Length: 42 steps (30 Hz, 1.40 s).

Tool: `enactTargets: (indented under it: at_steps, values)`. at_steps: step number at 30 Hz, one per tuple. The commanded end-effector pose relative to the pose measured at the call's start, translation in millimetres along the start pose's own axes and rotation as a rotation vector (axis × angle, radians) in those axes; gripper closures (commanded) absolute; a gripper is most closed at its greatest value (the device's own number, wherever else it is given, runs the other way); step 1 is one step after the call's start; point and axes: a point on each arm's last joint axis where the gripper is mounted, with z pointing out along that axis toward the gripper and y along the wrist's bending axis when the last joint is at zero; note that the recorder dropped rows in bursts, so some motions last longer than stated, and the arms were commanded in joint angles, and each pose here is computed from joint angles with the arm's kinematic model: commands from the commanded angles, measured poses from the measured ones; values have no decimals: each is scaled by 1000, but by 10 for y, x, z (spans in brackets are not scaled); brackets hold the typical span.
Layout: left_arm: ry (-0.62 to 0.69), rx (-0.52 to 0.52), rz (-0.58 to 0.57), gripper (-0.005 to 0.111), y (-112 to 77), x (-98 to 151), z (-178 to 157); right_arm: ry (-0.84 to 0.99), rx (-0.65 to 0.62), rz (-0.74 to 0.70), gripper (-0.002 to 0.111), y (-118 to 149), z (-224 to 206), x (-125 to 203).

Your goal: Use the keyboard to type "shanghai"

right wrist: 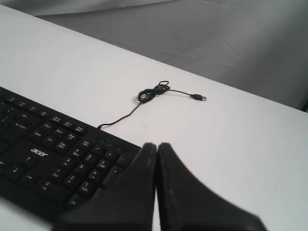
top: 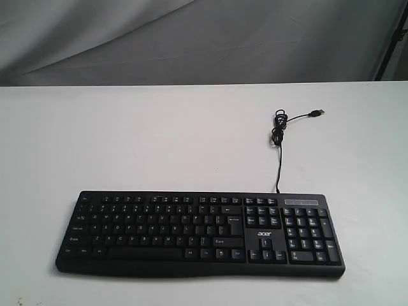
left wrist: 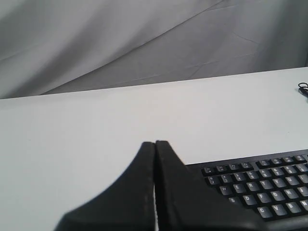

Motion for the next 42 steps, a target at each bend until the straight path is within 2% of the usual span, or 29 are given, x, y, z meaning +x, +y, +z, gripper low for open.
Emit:
enactTargets:
  at_steps: [1,17,20,24,26,36,40,42]
  values:
    - [-4,4,-1,107,-2,8,1,1,8,9,108,-2,-2,10]
    - [-4,4,-1,107,-2,8,1,-5,7,13,108,-3,-5,-2]
    - [-4,4,-1,107,-2,8,1,-70,19,25,108,-54,-80,-207]
    - [-4,4,-1,107,-2,8,1,-141,-27,176,108,-86,-177,-515]
    - [-4,4,-1,107,-2,8,1,-125,-35,188,108,-102,-159,-604]
    - [-4,4,-1,107,-2,8,1,21,-75,198,108,-123,311,-871]
    - [-4,4,-1,107,-2,8,1,90,-177,389,108,4,550,-1013]
    - [-4,4,-1,107,-2,8,1,154,-273,415,108,175,666,-1068]
